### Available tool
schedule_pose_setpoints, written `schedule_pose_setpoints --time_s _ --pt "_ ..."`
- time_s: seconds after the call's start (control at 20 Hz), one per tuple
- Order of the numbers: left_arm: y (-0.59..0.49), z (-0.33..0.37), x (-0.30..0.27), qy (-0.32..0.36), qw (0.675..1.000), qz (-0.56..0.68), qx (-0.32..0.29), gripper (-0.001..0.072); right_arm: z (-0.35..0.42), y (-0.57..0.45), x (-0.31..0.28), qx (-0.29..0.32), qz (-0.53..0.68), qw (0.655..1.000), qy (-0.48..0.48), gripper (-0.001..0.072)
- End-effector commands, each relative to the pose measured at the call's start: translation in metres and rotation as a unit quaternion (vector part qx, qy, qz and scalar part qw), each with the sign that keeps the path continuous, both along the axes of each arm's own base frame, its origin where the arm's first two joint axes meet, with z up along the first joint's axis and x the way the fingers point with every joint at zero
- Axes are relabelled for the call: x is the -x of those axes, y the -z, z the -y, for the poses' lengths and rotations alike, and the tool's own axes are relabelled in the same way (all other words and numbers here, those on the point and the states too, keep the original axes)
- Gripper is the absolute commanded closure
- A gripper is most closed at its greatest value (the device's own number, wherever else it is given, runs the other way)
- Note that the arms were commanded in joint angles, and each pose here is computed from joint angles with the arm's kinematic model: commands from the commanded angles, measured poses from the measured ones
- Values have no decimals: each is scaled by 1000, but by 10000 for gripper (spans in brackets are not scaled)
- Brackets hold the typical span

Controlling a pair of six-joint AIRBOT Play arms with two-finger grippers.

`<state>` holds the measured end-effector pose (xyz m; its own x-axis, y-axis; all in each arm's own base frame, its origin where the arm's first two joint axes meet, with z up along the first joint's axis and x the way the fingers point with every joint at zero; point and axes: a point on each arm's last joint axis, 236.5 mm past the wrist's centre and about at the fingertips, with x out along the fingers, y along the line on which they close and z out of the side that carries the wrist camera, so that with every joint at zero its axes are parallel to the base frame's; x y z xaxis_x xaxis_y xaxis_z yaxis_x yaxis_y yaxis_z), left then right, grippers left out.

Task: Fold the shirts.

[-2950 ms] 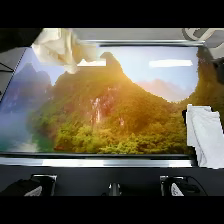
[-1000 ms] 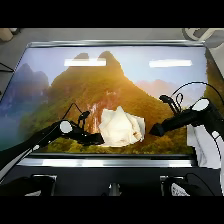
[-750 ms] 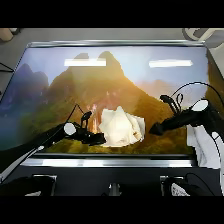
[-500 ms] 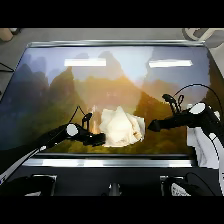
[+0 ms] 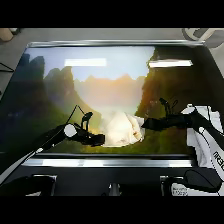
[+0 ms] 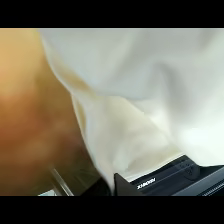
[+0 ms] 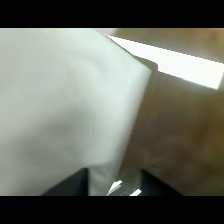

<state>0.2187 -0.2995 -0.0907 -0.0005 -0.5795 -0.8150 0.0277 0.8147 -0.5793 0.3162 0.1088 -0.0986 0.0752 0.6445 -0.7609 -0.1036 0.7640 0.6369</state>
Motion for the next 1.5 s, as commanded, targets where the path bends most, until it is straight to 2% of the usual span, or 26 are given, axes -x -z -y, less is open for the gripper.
schedule_pose_setpoints --time_s 0.0,0.05,0.2,0.3,0.4,0.55,0.7,0.8,0.85,0.9,0.95,1.05,1.2,1.35,1.45 --pt "-14 3 -11 -7 999 32 14 683 -9 1 -2 -28 -14 999 16 640" --pt "-18 4 -14 -9 999 39 18 683 -11 -1 -6 -33 -8 999 19 688" --pt "-44 -3 -32 14 994 102 28 685 -11 -31 -19 -34 62 997 -40 690" --pt "-92 -23 -66 16 984 176 22 686 0 -85 -50 5 155 986 -63 692" --pt "-179 -53 -110 -8 956 292 21 686 16 -170 -84 66 283 954 -73 692" --pt "-364 -113 -140 -81 865 493 31 686 44 -348 -97 175 484 857 -38 692" --pt "-539 -170 -95 -151 735 659 53 685 67 -516 -42 265 643 718 28 691" --pt "-626 -199 -44 -192 641 739 81 685 83 -591 12 281 697 650 108 691" --pt "-656 -207 -18 -204 603 765 100 685 81 -614 35 273 720 626 125 691" --pt "-674 -210 -1 -210 580 778 118 685 76 -631 55 261 741 604 134 691" --pt "-682 -211 11 -213 570 783 132 685 70 -643 69 246 756 590 140 691" --pt "-682 -211 14 -210 570 784 130 685 70 -660 83 236 776 565 154 691" --pt "-665 -211 -3 -187 581 790 65 685 87 -668 73 269 779 540 171 691" --pt "-629 -219 -35 -167 619 767 -25 685 103 -647 31 303 752 561 166 690" --pt "-582 -224 -64 -140 674 719 -96 685 110 -623 -10 308 727 592 159 690"
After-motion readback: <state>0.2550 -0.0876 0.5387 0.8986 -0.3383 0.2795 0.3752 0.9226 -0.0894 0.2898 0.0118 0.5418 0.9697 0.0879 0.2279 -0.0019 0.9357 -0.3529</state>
